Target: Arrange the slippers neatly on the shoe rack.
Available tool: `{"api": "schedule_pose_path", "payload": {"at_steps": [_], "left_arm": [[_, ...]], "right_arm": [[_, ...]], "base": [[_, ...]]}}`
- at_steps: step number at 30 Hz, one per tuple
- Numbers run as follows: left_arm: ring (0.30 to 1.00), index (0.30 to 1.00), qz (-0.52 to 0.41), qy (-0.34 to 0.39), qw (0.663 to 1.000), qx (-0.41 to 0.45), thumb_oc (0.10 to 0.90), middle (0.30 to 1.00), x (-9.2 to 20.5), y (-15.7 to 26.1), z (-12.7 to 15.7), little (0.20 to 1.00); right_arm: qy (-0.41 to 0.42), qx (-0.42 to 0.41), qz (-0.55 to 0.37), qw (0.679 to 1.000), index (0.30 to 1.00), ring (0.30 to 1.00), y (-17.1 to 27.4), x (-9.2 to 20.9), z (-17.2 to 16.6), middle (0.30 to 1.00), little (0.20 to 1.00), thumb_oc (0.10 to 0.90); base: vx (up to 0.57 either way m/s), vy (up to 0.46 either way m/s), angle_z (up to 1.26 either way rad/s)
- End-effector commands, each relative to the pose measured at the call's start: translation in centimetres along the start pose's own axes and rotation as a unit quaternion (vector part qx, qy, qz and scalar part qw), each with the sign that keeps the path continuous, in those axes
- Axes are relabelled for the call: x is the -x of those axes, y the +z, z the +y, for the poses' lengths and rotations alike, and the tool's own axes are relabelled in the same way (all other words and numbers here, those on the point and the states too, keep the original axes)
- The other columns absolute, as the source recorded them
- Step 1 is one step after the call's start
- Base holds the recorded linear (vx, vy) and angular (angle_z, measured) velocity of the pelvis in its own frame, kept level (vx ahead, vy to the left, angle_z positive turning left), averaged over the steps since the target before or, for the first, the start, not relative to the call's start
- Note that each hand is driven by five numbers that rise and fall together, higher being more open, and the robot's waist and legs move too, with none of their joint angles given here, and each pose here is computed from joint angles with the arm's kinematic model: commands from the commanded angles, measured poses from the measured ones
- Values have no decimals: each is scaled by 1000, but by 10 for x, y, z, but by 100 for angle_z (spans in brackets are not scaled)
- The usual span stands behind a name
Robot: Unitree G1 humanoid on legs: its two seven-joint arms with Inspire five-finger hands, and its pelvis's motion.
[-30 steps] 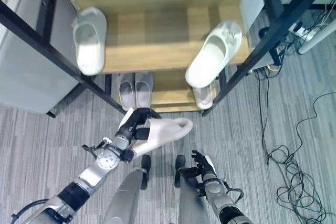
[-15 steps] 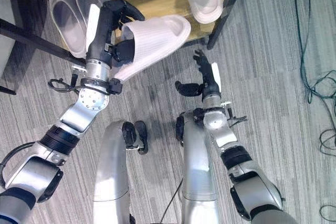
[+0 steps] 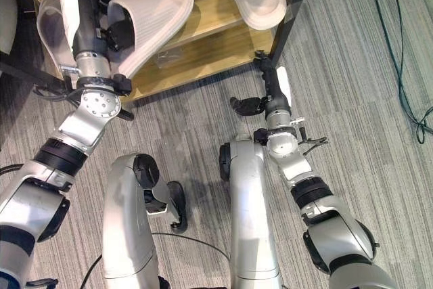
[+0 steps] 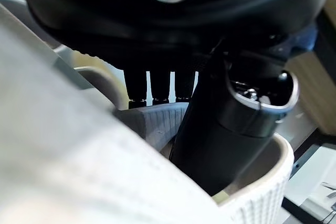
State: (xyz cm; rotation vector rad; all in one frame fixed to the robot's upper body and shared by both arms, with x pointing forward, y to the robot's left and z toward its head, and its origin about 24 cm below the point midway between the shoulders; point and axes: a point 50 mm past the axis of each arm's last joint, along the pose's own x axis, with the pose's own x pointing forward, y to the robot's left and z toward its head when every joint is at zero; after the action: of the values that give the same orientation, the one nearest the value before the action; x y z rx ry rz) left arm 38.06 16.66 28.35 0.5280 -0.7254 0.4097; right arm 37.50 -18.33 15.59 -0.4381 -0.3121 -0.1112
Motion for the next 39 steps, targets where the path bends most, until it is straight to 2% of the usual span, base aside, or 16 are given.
{"api": "schedule_pose_path", "payload": {"at_steps": [1, 7, 15, 17, 21, 39], "left_arm": [[300, 300, -121, 127, 984, 30, 400, 300, -49, 67, 52, 300], [300, 300, -103, 143, 984, 8, 400, 300, -63, 67, 62, 300], [300, 300, -78, 138, 987, -25, 400, 300, -77, 66, 67, 300], [300, 300, -76, 135, 988, -24, 400, 300, -77, 66, 65, 300], [300, 300, -75, 111, 991, -25, 400, 300, -76, 75, 41, 300], [300, 300, -28, 67, 995, -69, 400, 300, -75, 61, 18, 300]], "right_arm": [[157, -29, -8, 987, 900, 900, -22, 67, 66, 900, 900, 800], [196, -12, 19, 980, 900, 900, -39, 88, 74, 900, 900, 800], [211, -4, 35, 977, 900, 900, -48, 100, 74, 900, 900, 800], [212, -4, 36, 977, 900, 900, -49, 100, 75, 900, 900, 800], [218, -1, 46, 975, 900, 900, -51, 98, 82, 900, 900, 800], [231, -8, 47, 972, 900, 900, -49, 95, 92, 900, 900, 800]], "base": [[0, 0, 0], [17, 24, 0], [8, 5, -5], [0, 0, 0], [22, 15, 2], [0, 0, 0]]}}
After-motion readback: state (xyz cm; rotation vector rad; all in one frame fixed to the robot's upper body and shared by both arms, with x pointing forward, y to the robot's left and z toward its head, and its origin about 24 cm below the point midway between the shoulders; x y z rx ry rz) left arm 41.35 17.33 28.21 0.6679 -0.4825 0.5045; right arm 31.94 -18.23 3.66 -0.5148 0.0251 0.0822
